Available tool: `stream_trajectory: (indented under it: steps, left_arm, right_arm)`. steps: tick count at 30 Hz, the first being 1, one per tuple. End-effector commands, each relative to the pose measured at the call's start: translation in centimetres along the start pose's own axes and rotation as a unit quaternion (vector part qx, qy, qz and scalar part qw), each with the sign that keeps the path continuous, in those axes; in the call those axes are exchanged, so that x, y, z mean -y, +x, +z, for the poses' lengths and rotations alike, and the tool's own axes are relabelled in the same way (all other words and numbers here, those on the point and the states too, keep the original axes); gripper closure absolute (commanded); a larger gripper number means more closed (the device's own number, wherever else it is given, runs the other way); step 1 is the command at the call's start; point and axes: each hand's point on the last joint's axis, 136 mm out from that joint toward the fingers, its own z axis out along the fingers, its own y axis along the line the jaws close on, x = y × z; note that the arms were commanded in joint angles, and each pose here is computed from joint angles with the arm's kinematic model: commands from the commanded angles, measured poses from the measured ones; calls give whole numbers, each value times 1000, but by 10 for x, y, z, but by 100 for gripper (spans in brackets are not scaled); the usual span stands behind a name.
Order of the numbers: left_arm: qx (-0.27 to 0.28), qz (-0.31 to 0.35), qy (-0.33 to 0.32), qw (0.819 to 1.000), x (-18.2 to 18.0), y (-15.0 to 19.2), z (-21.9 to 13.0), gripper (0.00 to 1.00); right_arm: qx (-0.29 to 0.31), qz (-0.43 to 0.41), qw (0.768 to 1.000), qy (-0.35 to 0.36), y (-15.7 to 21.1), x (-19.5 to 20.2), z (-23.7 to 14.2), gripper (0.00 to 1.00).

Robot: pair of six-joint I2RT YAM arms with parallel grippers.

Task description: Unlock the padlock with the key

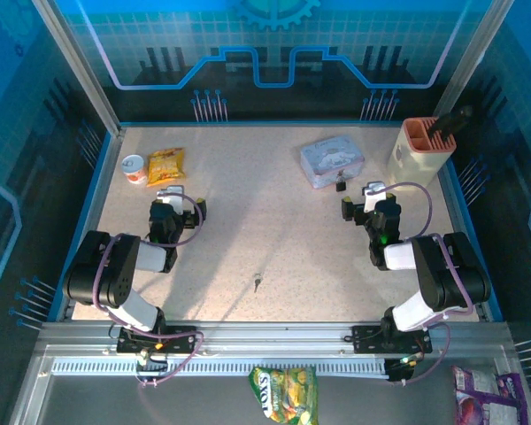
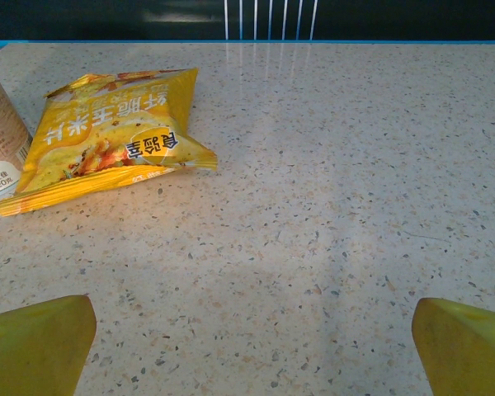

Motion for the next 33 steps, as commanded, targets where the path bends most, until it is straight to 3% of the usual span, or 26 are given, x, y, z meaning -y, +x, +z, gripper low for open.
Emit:
stream_trajectory:
  steps: [1, 6, 12, 15, 18, 20, 22, 24, 27, 30, 33]
  left_arm:
    - [21, -4, 6, 1000, 1, -17, 1, 1]
    - [62, 23, 65, 996, 21, -22, -21, 1]
    - [106, 56, 82, 989, 43, -50, -64, 1]
    - [113, 4, 72, 991, 38, -76, -82, 1]
    - [129, -107, 45, 985, 23, -104, -99, 1]
    - [108, -186, 33, 976, 16, -112, -108, 1]
    - [67, -227, 16, 971, 11, -109, -117, 1]
    - [19, -254, -2, 967, 7, -93, -126, 1]
    - [-31, -316, -60, 946, -11, -54, -141, 1]
    - [-48, -298, 20, 953, 13, -36, -146, 1]
    - [-81, -280, 103, 951, 42, -25, -152, 1]
  right_arm:
    - [15, -7, 1000, -1, -10, -1, 1, 0]
    - [38, -28, 999, -8, -12, -11, -7, 0]
    - [88, -53, 995, -18, -23, -21, -29, 0]
    - [86, -83, 993, -22, -34, -32, -35, 0]
    - [101, -124, 987, -15, -56, -48, -52, 0]
    - [103, -68, 992, 18, -81, -47, -70, 0]
    - [57, -20, 997, -41, -91, -59, -89, 0]
    - [28, 44, 993, -103, -100, -68, -110, 0]
    - [18, 154, 981, -114, -94, -60, -134, 0]
    - [26, 151, 970, -191, -90, -74, -160, 0]
    - [-22, 166, 962, -215, -75, -80, -176, 0]
